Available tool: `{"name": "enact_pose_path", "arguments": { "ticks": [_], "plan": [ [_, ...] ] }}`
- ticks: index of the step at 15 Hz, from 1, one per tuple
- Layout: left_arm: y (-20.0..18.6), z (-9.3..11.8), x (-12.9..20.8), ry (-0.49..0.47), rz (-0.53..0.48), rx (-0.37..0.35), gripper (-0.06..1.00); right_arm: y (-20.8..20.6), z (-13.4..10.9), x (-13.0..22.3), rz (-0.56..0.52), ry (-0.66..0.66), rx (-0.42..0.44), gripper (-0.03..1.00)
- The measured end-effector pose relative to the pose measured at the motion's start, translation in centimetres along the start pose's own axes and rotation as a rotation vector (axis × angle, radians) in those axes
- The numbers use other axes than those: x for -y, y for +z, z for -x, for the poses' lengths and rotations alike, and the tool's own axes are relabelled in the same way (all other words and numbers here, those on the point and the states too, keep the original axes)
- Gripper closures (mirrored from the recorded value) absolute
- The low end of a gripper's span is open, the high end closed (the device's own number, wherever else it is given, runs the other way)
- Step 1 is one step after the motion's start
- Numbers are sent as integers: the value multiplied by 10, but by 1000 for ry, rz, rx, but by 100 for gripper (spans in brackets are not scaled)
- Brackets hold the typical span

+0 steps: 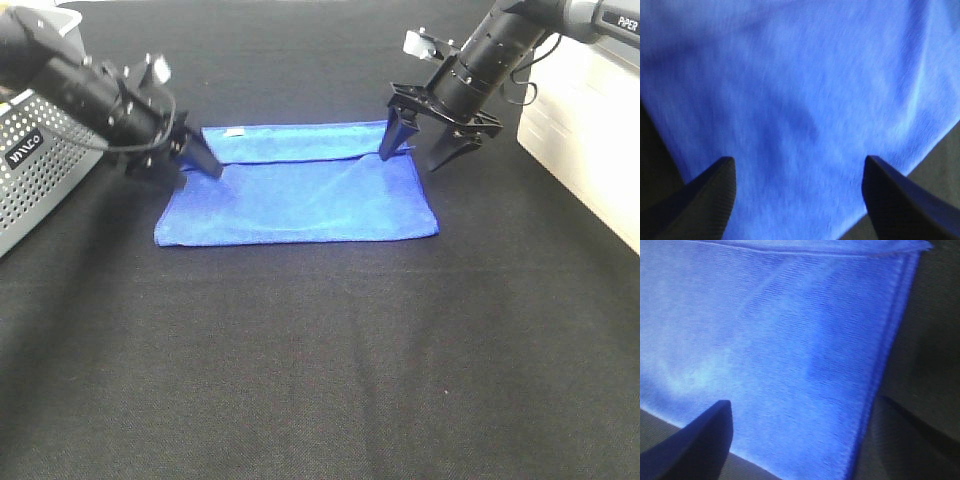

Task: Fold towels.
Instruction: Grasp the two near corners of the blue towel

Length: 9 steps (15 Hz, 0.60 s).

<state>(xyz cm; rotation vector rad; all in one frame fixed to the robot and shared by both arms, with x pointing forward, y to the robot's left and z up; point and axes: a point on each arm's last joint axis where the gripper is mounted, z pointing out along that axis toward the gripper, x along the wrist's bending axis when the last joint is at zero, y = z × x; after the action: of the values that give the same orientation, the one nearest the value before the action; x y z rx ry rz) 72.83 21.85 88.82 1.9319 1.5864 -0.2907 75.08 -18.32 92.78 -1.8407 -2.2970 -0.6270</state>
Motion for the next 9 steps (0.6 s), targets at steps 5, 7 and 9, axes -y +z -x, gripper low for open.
{"name": "enact_pose_path", "arguments": {
  "ticks": [5,7,9],
  "plan": [
    [-38,14,42,-146,132,-133,27,8,6,35,-133,95,34,24],
    [-36,13,53,-167,96,-131,27,-7,1,55,-62,127,23,24],
    [-36,13,54,-172,89,-128,27,-16,-1,66,2,119,25,24]
  ]
}}
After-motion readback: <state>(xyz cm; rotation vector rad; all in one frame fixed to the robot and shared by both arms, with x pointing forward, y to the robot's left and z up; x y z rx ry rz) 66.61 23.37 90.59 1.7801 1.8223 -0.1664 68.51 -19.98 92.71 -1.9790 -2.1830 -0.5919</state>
